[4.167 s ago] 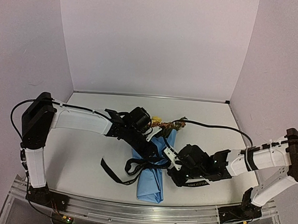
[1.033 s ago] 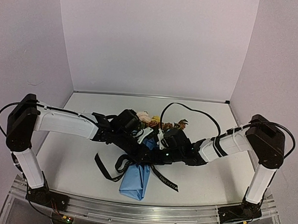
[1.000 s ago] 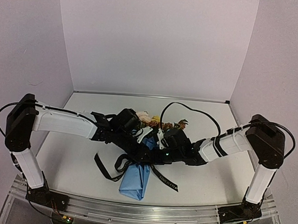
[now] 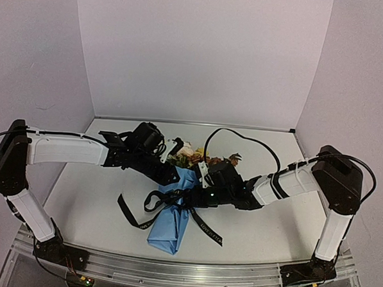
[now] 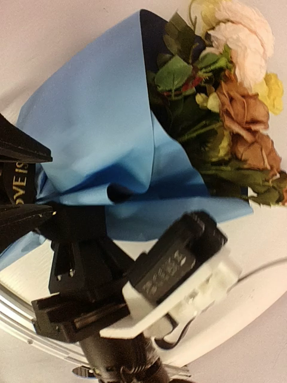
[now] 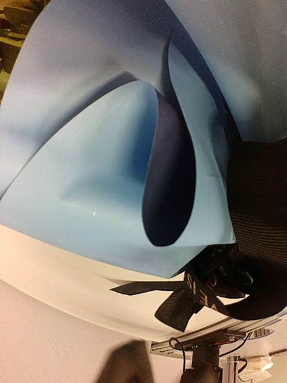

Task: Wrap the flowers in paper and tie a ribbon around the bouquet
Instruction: Cross the half-tied ribbon over the folded bouquet.

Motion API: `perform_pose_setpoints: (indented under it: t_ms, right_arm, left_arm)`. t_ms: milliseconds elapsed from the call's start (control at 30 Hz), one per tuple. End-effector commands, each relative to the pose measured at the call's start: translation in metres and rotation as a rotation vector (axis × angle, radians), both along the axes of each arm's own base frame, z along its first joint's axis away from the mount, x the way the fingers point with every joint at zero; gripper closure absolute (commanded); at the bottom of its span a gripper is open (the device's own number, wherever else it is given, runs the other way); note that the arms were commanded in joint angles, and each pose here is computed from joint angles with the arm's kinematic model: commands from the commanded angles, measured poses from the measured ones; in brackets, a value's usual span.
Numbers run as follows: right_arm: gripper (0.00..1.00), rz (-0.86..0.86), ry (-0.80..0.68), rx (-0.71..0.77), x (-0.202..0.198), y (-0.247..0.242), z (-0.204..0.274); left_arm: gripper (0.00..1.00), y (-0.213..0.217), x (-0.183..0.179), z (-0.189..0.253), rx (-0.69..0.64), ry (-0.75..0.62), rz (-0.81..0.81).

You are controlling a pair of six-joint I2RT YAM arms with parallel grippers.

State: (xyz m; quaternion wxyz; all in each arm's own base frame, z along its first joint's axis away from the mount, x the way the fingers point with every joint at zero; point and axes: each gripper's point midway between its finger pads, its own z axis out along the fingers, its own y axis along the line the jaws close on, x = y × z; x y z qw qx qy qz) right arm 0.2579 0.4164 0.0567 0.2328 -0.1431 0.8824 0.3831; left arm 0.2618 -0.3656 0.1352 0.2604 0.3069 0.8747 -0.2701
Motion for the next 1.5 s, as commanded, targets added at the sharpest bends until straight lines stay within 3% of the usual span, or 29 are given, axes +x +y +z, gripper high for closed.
perform_pose_setpoints:
  t_ms: [0,133,467,933,1467]
  right_arm:
    - [1.00,0.006,-0.036,0.034,0.008,0.012,0.013]
    - [1.00,0.011,-0.035,0.038,0.007,0.013,0.015]
    - [1.00,0.026,-0.030,0.033,0.006,0.015,0.016]
    - [1.00,0.054,-0.032,0.025,0.003,0.016,0.023]
    - [1.00,0.089,-0.027,0.057,-0.002,0.023,0.034]
  left_arm:
    - [0.82,0.003,0.007,-0.016,0.093,0.020,0.002]
    - [0.87,-0.003,0.003,-0.027,0.124,0.061,-0.042]
    - [0.90,-0.019,-0.022,-0.023,0.079,0.138,-0.183]
    - [0.78,-0.030,-0.038,-0.015,0.023,0.164,-0.256]
    - [0.69,-0.026,-0.034,-0.036,0.051,0.174,-0.206]
